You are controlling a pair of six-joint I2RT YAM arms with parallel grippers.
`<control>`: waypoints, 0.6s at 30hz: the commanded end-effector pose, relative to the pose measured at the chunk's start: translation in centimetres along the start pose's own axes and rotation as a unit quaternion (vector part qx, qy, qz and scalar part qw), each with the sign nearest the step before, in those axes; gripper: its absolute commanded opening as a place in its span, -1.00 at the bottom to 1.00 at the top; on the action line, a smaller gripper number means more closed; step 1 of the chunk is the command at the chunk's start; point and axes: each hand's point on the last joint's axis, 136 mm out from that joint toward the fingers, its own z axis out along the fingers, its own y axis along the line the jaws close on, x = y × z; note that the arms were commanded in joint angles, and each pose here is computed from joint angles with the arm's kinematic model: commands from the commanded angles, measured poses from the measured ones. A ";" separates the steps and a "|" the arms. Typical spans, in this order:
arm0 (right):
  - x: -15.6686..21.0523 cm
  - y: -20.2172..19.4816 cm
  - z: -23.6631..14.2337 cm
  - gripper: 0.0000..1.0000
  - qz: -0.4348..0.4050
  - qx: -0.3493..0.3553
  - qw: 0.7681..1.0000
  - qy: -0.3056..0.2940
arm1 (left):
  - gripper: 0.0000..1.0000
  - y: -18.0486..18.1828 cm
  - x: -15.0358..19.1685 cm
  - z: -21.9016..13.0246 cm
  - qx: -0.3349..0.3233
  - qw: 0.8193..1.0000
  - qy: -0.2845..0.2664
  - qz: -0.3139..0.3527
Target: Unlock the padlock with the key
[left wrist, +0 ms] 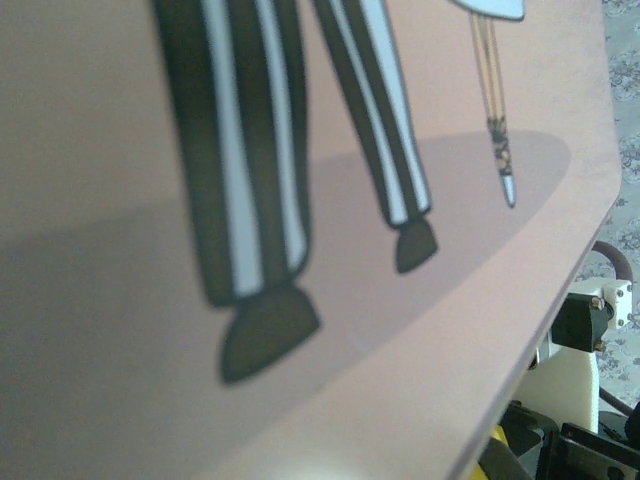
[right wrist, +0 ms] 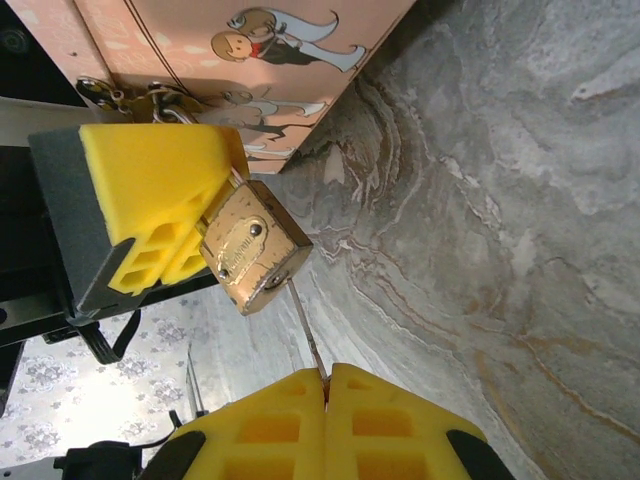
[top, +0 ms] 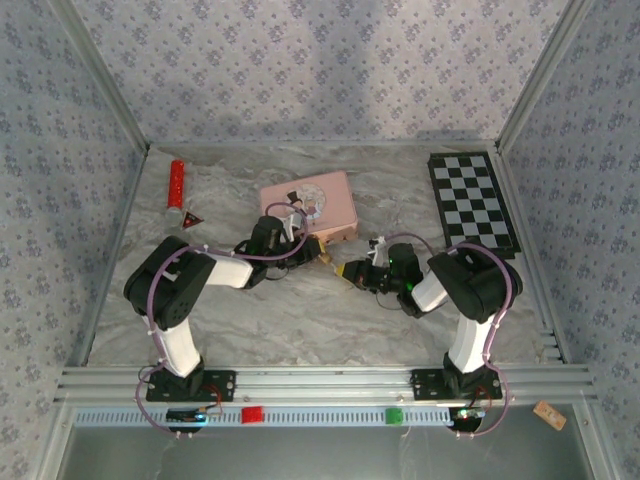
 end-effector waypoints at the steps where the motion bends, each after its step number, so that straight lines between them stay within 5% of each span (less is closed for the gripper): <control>1: -0.5 0.8 0.1 -1.00 -0.003 -0.019 1.000 -0.004 | -0.84 -0.3 2.2 -0.6 0.018 0.996 0.054 -0.075; 18: 0.0 1.7 0.6 -1.00 0.005 -0.047 0.999 0.001 | -0.83 -1.0 1.7 -0.5 0.040 0.995 0.043 -0.079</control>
